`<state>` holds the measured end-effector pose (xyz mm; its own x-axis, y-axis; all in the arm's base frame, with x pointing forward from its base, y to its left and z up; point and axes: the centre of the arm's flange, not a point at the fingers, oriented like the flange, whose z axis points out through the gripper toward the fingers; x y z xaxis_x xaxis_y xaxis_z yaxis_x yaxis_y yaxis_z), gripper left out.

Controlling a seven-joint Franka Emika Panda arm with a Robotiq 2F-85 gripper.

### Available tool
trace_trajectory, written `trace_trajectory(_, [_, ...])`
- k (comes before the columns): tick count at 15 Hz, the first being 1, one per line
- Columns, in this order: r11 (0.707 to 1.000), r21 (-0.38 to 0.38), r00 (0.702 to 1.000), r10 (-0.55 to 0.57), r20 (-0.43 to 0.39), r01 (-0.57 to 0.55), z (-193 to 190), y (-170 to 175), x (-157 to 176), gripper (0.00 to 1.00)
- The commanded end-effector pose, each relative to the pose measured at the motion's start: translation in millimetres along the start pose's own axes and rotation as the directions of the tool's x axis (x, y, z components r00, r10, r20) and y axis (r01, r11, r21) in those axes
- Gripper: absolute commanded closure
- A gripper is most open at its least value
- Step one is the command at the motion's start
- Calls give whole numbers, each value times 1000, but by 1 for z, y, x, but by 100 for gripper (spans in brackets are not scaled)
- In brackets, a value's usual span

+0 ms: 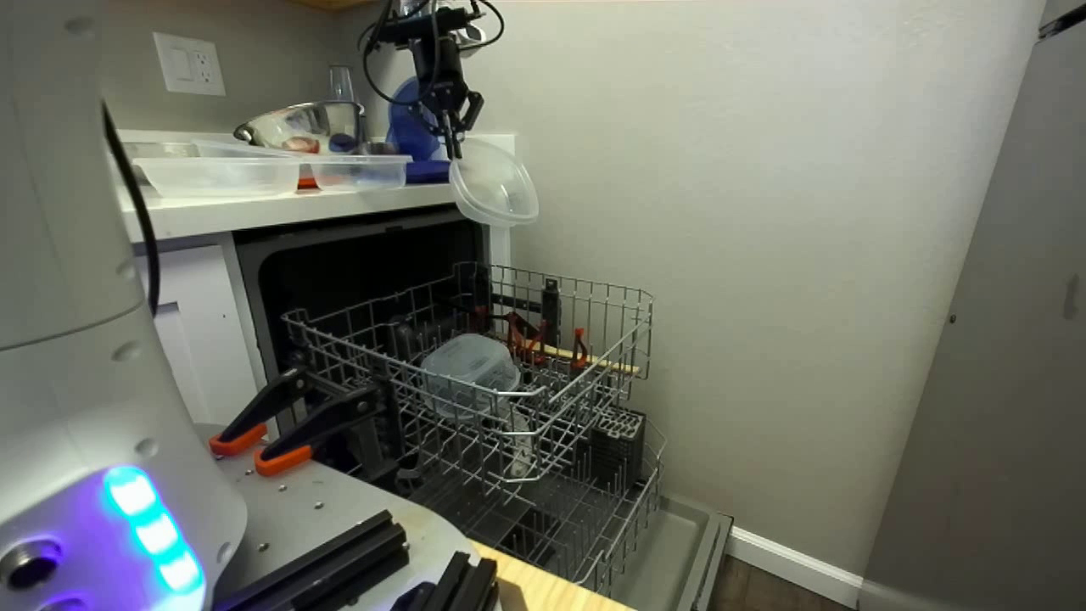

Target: Take out the bowl from the dishwashing rack

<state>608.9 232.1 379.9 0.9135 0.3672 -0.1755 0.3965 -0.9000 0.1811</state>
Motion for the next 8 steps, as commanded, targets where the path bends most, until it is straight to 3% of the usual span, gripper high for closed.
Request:
trace_trajectory(1, [1000, 0, 1000, 1, 0, -1, 0, 0, 0, 93])
trace_trajectory(7, [1000, 0, 1000, 1, 0, -1, 0, 1, 0, 93])
trace_trajectory(8, [1000, 0, 1000, 1, 0, -1, 0, 1, 0, 98])
